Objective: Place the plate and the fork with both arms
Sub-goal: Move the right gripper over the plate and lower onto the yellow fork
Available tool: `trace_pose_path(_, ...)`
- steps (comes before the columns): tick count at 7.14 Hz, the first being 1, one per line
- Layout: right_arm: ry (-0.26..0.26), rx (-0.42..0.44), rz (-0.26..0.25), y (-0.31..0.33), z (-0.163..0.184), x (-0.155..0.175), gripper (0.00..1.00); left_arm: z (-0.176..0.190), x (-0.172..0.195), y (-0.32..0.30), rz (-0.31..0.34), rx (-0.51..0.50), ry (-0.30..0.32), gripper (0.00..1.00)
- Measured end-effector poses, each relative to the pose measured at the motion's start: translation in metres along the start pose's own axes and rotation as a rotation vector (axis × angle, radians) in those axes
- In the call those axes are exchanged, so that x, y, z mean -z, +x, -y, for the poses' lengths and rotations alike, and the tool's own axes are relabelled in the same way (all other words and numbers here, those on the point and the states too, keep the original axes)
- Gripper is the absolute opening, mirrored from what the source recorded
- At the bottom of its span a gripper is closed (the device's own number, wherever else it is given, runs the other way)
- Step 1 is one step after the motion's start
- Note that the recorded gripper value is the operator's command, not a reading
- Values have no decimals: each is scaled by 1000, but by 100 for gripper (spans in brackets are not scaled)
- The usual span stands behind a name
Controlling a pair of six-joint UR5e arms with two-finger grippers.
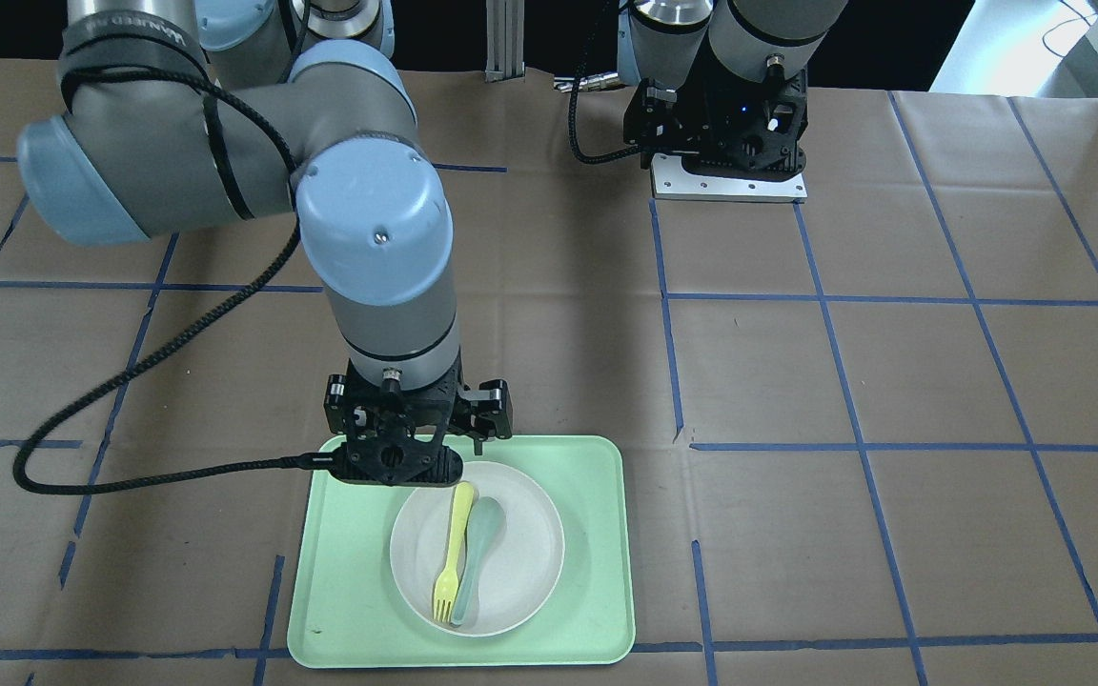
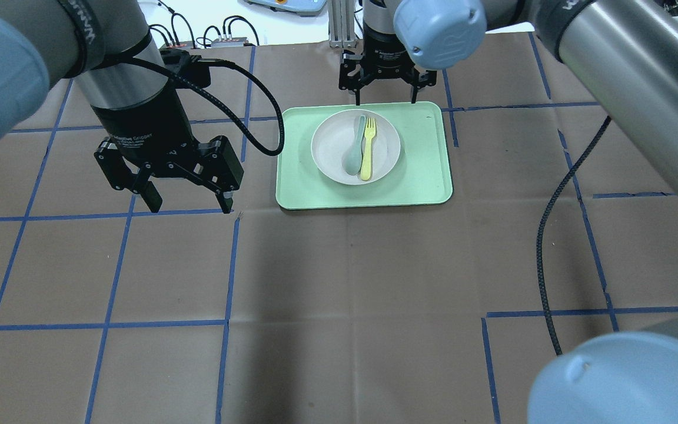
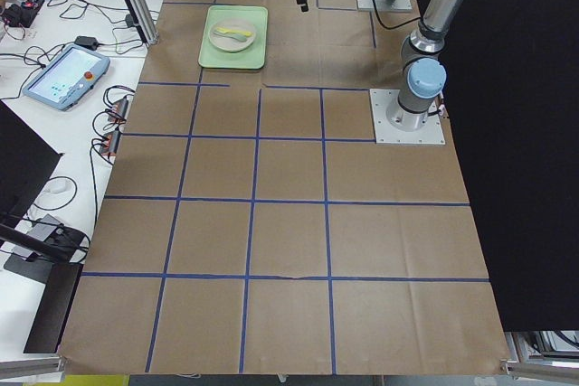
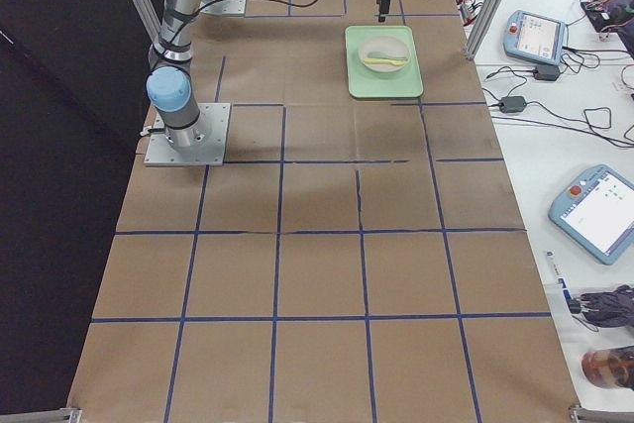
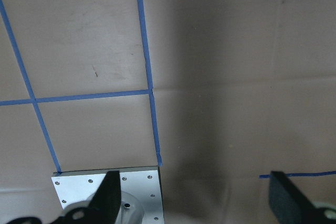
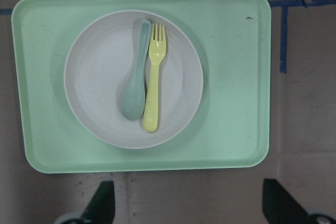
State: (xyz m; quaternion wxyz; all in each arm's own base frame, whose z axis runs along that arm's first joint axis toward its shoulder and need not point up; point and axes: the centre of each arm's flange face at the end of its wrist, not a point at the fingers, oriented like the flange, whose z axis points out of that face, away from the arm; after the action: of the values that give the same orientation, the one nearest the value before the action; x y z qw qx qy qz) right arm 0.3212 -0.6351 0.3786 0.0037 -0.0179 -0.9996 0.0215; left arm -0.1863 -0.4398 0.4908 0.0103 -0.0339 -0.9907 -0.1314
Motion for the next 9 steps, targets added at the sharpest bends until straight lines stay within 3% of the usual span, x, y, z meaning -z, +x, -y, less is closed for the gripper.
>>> trace_pose_path(4, -62, -5, -21, -11, 15, -70, 56, 2, -2, 0, -1, 1, -2, 100)
trace_pose_path(7, -119, -6, -40, -12, 21, -116, 54, -3, 1, -1, -6, 2, 10, 100)
trace_pose_path(9, -112, -14, -42, -12, 28, -141, 55, -2, -4, -1, -2, 1, -5, 100)
